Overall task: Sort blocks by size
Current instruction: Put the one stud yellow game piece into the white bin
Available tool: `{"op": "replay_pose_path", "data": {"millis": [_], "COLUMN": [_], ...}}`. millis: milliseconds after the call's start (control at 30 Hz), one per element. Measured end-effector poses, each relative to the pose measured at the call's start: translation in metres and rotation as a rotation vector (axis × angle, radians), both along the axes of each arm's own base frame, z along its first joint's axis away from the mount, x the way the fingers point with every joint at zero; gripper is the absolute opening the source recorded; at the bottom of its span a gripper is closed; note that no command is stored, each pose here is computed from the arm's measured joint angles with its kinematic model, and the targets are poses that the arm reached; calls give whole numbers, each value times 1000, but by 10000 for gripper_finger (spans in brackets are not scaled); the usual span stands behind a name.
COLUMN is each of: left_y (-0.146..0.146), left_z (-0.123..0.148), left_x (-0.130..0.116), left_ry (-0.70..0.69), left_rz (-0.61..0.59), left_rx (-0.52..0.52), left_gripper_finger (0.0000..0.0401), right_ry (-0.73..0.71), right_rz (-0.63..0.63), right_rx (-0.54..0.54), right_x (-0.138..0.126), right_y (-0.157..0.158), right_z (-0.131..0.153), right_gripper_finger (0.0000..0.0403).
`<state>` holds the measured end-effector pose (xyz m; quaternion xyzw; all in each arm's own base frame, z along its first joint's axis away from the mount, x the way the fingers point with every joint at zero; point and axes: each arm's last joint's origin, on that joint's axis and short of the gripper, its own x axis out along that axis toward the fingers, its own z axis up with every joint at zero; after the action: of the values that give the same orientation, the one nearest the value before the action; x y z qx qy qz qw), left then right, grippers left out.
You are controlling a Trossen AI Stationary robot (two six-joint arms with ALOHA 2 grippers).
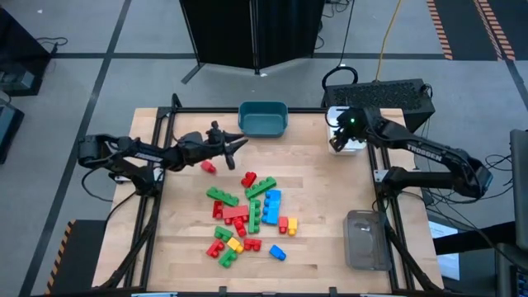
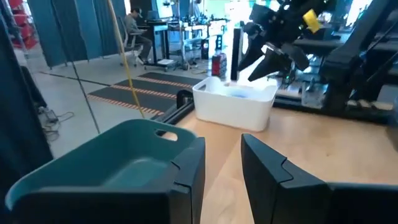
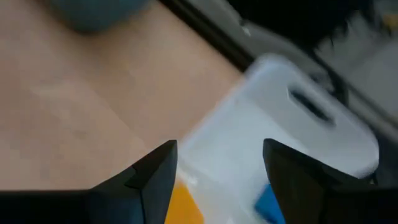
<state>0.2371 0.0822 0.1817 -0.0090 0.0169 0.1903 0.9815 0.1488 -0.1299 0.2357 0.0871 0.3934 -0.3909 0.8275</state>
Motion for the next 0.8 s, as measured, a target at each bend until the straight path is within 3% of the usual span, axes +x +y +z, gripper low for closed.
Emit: {"op": "replay_pose_path", "data": {"millis": [133,300,567,800], "left_y": [0,-2,-15,-39], "left_z": [3,-8,-12,-14], "left_x": [2,2,5,10], "left_ry": [-6,135,151,172], "left_rz": [-44,-76,-125,-224], "left_rx": [10,66,-4,-5], "left_gripper_finger": [86,86,86,86], "right_ry": [-50,-168,-209,-202], "right_rz": [208,453,591,706], "right_rx": [-110,-52,91,194], "right_x": [13,32,62,83], "right_y": [1,18,63,104], "right_z": [15,17,7,-5], "right_gripper_finger": [226,226,226,226]}}
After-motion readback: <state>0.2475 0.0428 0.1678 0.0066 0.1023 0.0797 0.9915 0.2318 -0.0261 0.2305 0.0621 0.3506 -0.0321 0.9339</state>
